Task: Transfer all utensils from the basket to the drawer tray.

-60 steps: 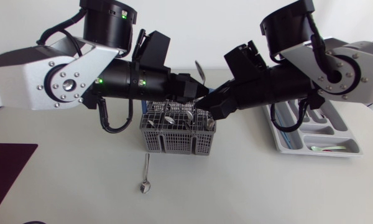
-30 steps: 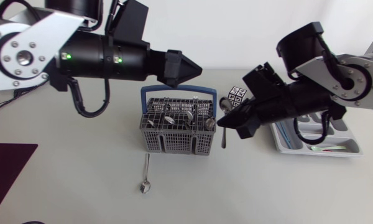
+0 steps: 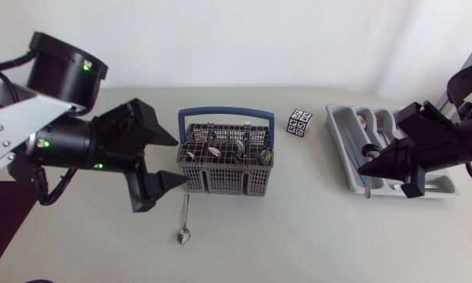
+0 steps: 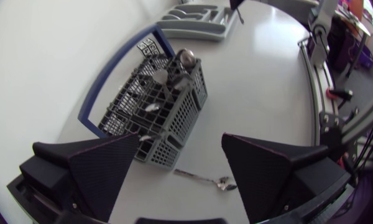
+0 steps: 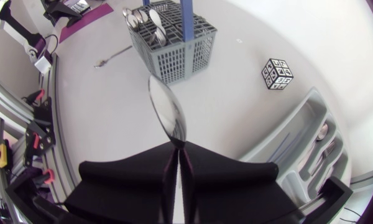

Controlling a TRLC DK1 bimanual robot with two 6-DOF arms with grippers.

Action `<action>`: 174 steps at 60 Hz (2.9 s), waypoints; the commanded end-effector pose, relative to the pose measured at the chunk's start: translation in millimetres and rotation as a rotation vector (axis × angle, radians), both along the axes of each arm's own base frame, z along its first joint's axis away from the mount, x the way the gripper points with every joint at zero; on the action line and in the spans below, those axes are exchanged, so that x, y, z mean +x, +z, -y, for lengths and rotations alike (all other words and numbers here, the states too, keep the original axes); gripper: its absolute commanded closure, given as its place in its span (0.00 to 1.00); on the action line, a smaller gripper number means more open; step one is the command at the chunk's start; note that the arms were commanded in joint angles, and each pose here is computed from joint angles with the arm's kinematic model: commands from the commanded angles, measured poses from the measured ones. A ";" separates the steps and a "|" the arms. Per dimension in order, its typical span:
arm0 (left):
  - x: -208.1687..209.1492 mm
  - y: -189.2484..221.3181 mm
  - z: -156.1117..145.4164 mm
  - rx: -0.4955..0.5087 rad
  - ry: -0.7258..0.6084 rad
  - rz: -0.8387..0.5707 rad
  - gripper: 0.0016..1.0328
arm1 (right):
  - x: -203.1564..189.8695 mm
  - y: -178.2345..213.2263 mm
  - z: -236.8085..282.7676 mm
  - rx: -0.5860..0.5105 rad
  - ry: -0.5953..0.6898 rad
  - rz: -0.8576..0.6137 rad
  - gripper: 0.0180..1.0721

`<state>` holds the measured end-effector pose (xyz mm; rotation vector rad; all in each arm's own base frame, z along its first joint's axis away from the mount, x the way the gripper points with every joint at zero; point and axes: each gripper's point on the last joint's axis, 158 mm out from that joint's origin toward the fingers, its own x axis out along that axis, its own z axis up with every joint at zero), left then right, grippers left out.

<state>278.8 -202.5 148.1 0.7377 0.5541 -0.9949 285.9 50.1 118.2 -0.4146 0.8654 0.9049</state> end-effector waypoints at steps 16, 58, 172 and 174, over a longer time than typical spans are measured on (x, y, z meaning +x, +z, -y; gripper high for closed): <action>-38.9 -91.6 -20.9 0.313 -0.314 0.099 0.05 | 43.7 -52.6 128.2 -0.311 0.121 0.155 0.95; -44.7 -146.6 -48.9 0.522 -0.519 0.252 0.05 | 70.7 -128.3 254.9 -0.678 0.131 0.159 0.29; -12.2 -170.8 -26.1 0.902 -1.224 0.198 0.11 | -52.6 -87.6 35.5 -0.407 0.264 0.282 0.07; -14.2 -171.6 -25.8 0.902 -1.236 0.183 0.11 | -52.7 -87.9 35.2 -0.405 0.264 0.283 0.07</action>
